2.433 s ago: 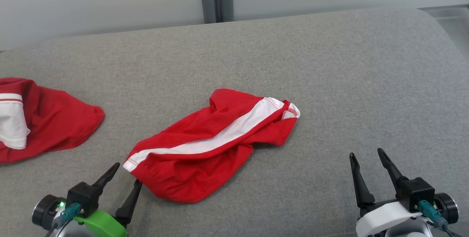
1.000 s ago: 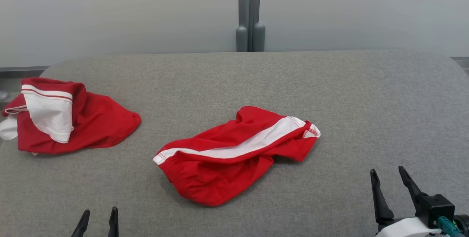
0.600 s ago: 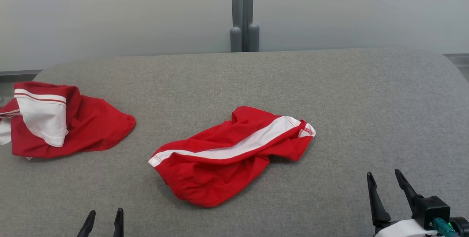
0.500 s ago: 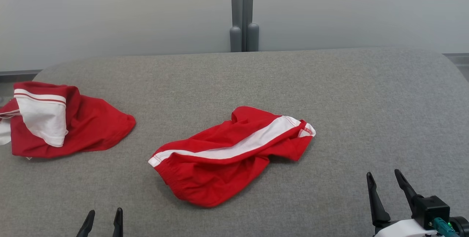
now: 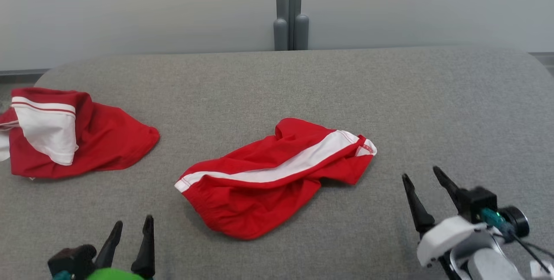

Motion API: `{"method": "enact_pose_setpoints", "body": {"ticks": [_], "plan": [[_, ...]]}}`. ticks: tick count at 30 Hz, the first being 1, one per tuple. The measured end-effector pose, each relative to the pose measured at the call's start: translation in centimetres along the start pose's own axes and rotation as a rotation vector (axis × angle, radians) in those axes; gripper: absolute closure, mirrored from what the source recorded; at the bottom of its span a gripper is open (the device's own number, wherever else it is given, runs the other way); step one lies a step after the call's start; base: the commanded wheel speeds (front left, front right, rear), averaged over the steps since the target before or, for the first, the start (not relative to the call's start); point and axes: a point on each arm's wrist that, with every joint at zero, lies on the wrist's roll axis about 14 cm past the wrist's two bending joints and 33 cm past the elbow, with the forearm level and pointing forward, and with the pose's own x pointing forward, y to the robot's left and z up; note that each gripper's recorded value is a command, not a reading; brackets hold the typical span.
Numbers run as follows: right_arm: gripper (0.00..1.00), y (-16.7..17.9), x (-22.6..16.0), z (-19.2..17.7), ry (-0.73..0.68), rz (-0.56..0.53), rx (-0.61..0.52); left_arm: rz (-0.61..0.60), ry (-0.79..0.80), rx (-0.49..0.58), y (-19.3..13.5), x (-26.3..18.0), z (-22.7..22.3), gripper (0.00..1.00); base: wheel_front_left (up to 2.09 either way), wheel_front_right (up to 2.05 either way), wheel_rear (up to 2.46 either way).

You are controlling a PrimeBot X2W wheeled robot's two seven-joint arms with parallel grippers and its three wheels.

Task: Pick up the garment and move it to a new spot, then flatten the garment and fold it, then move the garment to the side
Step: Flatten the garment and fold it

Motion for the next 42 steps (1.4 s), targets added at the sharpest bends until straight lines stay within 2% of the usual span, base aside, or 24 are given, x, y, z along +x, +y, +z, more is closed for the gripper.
{"method": "enact_pose_setpoints", "body": {"ticks": [2,5,7,12,15,19,26,42], "plan": [[0.00,1.0,2.1,0.4,0.036,0.079,-0.043,-0.005,0.013,-0.075,-0.8,1.1,0.8,0.00,0.00,0.00,0.00],[0.00,1.9,6.0,2.2,0.074,0.165,-0.096,-0.016,0.052,-0.124,-1.9,2.7,1.9,0.00,0.00,0.00,0.00],[0.00,2.1,8.1,2.7,0.118,0.205,-0.131,0.001,0.080,-0.096,-1.8,3.6,2.4,0.00,0.00,0.00,0.00],[0.00,3.9,11.6,1.8,0.258,0.311,-0.186,0.002,0.126,-0.280,-3.7,5.6,2.8,0.00,0.00,0.00,0.00],[0.00,5.3,12.6,0.3,0.347,0.379,-0.211,-0.006,0.164,-0.288,-4.1,6.0,2.7,0.00,0.00,0.00,0.00],[0.00,6.9,13.4,-1.3,0.431,0.451,-0.236,-0.008,0.230,-0.301,-4.2,5.7,1.9,0.00,0.00,0.00,0.00],[0.00,7.8,13.7,-3.6,0.533,0.511,-0.238,-0.025,0.303,-0.343,-5.0,5.0,1.0,0.00,0.00,0.00,0.00],[0.00,6.4,13.4,-4.4,0.635,0.532,-0.248,-0.061,0.376,-0.373,-6.4,5.5,0.7,0.00,0.00,0.00,0.00]]}}
